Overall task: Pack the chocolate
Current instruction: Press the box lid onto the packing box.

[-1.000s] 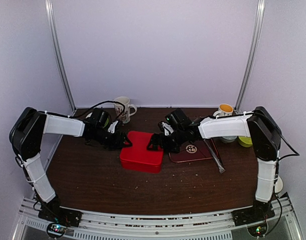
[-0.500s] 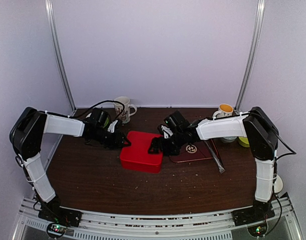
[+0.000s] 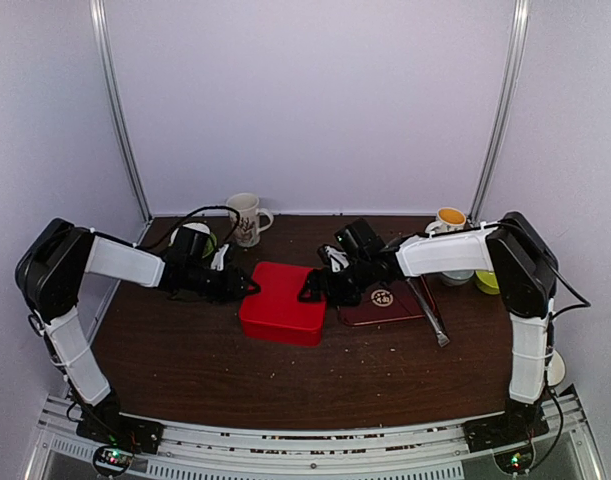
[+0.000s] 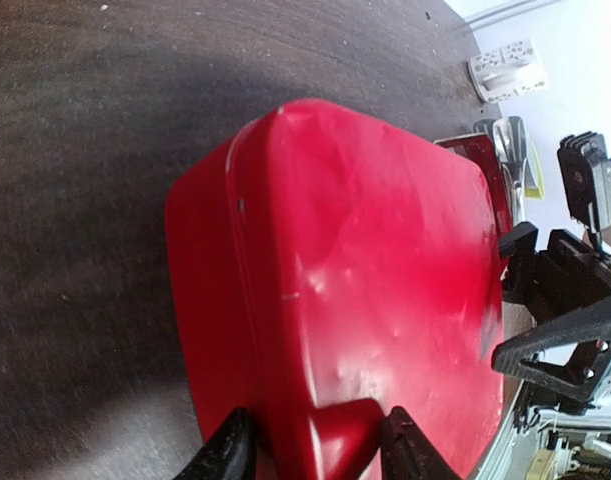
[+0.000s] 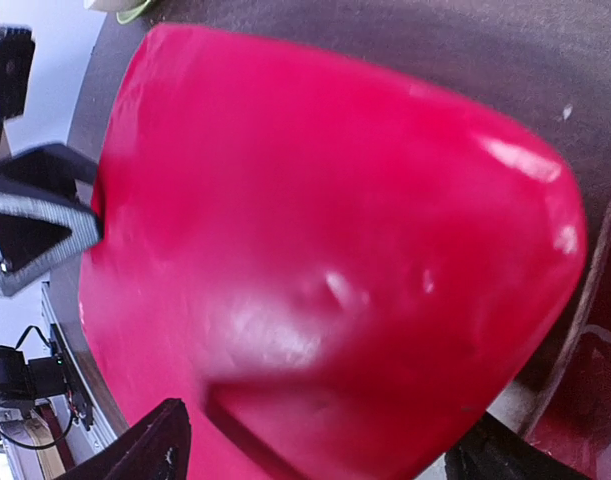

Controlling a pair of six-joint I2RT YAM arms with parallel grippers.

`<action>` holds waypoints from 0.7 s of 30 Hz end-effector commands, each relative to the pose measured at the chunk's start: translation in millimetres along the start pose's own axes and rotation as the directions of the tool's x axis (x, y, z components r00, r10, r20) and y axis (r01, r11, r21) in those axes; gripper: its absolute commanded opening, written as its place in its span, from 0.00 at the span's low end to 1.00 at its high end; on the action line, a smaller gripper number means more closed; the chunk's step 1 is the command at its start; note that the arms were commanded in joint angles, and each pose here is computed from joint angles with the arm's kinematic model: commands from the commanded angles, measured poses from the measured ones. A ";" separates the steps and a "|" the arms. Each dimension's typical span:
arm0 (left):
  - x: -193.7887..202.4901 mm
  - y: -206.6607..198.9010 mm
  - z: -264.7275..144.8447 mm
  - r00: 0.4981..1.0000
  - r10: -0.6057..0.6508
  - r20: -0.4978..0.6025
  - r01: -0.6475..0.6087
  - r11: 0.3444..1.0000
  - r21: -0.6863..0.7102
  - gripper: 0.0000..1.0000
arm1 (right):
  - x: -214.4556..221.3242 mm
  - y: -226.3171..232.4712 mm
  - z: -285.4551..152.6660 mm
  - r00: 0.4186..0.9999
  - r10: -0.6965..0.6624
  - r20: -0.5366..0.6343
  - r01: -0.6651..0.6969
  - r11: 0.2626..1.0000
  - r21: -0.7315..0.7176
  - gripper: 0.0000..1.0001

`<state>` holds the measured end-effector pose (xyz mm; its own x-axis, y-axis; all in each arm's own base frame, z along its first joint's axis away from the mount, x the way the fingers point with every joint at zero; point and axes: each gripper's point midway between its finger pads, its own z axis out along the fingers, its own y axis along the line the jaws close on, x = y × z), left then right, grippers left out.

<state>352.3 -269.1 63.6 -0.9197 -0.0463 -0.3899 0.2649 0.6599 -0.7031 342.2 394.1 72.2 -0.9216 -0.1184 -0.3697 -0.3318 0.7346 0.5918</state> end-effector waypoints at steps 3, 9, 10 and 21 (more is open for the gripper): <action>90.8 -7.5 17.3 0.970 -0.157 -0.184 0.145 0.986 -0.080 0.42 | -23.7 25.4 -12.3 0.992 -0.118 0.037 0.122 0.986 -0.114 0.88; 90.1 -43.0 7.3 0.977 -0.157 -0.146 0.152 0.987 -0.042 0.42 | -28.2 20.1 -17.0 0.986 -0.165 0.015 0.166 0.979 -0.119 0.88; 88.9 -48.0 4.5 0.978 -0.156 -0.139 0.153 0.988 -0.034 0.42 | -28.7 22.2 -17.4 0.983 -0.183 0.008 0.183 0.975 -0.128 0.88; 37.5 -38.5 -34.5 0.999 -0.034 -0.012 0.033 0.995 -0.097 0.69 | -48.5 3.4 -39.2 0.971 -0.234 0.042 0.233 0.972 0.033 0.98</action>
<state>280.2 -282.8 71.1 -0.9649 -0.0862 -0.2481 0.1174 0.7034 -0.7011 373.3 386.6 103.2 -0.8350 -0.2517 -0.4894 -0.5128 0.6786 0.5259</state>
